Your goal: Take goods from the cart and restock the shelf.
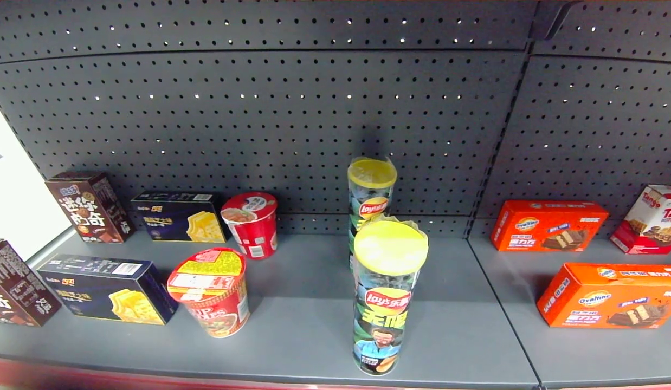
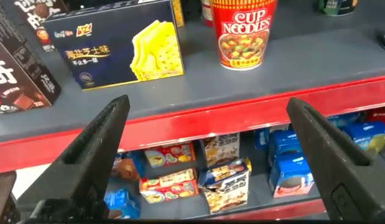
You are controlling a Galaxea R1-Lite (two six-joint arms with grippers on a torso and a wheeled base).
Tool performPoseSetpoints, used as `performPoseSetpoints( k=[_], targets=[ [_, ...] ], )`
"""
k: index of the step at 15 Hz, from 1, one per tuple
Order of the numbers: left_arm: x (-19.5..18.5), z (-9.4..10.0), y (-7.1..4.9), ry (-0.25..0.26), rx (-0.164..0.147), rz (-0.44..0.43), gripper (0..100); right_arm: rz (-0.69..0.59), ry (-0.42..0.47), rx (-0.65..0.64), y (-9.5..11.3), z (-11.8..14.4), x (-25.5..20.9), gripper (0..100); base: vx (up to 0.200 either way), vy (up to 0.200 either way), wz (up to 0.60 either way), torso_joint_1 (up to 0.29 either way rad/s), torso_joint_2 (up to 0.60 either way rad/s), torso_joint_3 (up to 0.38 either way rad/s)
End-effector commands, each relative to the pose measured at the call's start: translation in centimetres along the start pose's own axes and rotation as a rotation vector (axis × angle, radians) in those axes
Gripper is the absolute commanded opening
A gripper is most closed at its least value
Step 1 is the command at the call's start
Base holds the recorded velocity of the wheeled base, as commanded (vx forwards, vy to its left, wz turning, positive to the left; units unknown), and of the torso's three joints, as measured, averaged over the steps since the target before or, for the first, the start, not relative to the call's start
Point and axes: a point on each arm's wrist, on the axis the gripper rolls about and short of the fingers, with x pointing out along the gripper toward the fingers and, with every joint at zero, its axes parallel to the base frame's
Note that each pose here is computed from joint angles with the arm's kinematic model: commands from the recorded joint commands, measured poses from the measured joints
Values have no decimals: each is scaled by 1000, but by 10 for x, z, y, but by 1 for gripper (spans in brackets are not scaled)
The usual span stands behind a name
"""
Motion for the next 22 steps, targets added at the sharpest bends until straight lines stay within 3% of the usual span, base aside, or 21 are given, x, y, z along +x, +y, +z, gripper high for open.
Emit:
performPoseSetpoints(
  k=[1, 19, 22],
  targets=[
    [0, 0, 0, 4, -12, 0, 100, -7, -28, -3, 0, -1, -2, 100, 0, 0, 0, 0, 0, 0],
    [0, 0, 0, 6, -40, 1, 100, -8, -28, 2, 0, -1, -2, 100, 0, 0, 0, 0, 0, 0],
    [0, 0, 0, 4, -40, 0, 100, -8, -28, 2, 0, -1, -2, 100, 0, 0, 400, 2, 5, 3]
  ],
)
